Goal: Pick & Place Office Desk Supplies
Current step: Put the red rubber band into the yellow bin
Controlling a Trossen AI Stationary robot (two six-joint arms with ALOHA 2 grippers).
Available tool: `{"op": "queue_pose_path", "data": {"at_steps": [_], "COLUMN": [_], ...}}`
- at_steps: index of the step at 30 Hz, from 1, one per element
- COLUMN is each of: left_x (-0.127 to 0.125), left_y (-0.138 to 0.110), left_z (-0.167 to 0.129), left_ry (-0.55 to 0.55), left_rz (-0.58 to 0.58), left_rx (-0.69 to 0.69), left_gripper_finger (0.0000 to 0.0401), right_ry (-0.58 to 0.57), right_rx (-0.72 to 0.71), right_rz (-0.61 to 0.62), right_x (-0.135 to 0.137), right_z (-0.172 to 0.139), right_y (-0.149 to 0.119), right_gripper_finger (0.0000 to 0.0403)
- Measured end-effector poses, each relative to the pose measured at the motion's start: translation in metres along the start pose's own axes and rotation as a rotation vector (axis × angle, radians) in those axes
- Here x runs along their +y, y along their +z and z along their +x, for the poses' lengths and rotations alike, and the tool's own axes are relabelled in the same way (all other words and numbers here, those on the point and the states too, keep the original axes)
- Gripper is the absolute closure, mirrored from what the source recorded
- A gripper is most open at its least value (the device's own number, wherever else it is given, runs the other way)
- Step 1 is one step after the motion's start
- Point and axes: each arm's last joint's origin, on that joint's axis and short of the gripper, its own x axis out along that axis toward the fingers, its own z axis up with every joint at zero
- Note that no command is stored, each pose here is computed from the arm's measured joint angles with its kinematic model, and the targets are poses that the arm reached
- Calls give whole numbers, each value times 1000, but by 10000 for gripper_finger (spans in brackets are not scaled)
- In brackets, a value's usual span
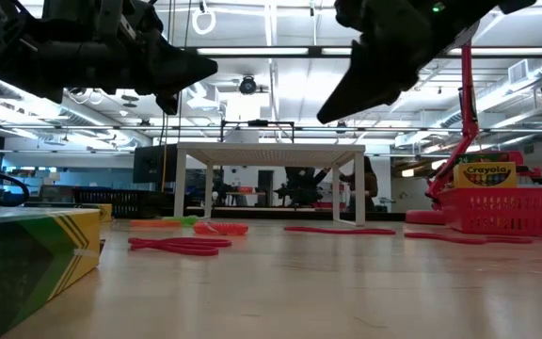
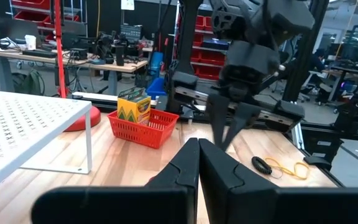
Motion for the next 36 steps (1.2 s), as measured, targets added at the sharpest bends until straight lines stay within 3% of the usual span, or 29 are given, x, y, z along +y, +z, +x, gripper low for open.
{"op": "queue_pose_path", "data": {"at_steps": [6, 12, 27, 36], "left_x": [0, 0, 0, 0], "left_y": [0, 0, 0, 0], "left_z": [0, 0, 0, 0], "left_ry": [0, 0, 1, 1], "left_rz": [0, 0, 0, 0], "left_rx": [1, 1, 2, 3], "left_gripper_finger": [388, 388, 388, 388], "right_ry": [46, 60, 136, 61], "right_rx": [149, 289, 463, 478], "right_rz": [-21, 50, 95, 77], "right_x": [15, 22, 34, 35], "right_z": [-14, -25, -39, -42], "right_y": [-11, -23, -40, -29], "right_gripper_finger": [391, 390, 343, 342]}}
